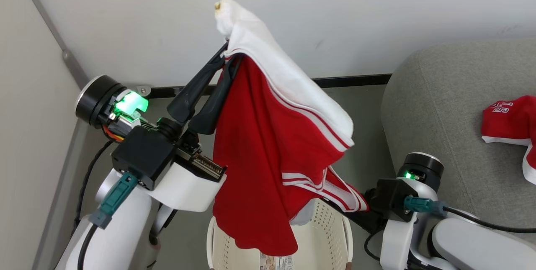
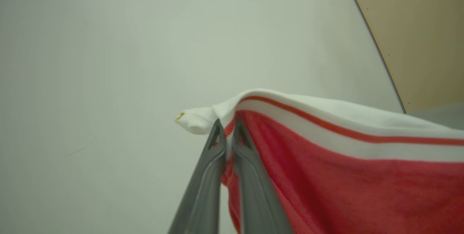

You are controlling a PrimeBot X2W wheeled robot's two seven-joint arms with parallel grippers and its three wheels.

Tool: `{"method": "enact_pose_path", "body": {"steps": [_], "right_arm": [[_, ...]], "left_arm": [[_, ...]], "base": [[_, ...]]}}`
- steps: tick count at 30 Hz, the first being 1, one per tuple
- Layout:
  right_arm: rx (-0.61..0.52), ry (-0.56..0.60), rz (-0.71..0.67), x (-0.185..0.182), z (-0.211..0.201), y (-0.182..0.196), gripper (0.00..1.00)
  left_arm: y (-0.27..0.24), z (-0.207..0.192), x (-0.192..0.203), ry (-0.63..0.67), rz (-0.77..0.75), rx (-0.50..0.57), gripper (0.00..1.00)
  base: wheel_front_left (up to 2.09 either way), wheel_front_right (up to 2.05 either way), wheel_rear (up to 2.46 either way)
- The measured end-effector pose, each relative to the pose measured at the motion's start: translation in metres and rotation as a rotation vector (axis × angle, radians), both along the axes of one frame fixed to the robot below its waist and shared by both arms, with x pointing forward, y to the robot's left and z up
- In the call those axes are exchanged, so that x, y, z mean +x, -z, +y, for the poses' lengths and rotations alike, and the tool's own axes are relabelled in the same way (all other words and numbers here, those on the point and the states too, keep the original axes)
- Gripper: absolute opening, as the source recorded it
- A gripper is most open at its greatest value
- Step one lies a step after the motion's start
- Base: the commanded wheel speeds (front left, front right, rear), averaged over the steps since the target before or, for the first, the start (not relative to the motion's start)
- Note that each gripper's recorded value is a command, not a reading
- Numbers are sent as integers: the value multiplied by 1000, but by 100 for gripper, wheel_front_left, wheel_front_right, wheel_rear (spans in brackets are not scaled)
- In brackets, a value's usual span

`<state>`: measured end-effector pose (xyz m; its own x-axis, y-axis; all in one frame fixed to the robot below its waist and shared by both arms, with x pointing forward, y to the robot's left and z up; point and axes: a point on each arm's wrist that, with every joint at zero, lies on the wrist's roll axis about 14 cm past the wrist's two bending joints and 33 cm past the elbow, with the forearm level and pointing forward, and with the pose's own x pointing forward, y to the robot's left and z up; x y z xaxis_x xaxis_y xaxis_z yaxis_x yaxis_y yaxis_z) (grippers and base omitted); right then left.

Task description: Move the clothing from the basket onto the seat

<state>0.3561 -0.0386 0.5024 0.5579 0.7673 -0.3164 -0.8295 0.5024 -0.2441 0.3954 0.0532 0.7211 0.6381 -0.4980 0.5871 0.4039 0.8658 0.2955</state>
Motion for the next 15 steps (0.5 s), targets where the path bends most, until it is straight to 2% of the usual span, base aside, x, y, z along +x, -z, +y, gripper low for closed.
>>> {"method": "enact_pose_path", "body": {"steps": [10, 15], "right_arm": [[44, 34, -23, -1, -16, -10, 0], [123, 60, -74, 5, -21, -32, 0]], "left_arm": [[53, 29, 27, -93, 194, -32, 0], [70, 35, 34, -110, 256, -43, 0]], "base": [[0, 0, 0], [0, 0, 0]]}}
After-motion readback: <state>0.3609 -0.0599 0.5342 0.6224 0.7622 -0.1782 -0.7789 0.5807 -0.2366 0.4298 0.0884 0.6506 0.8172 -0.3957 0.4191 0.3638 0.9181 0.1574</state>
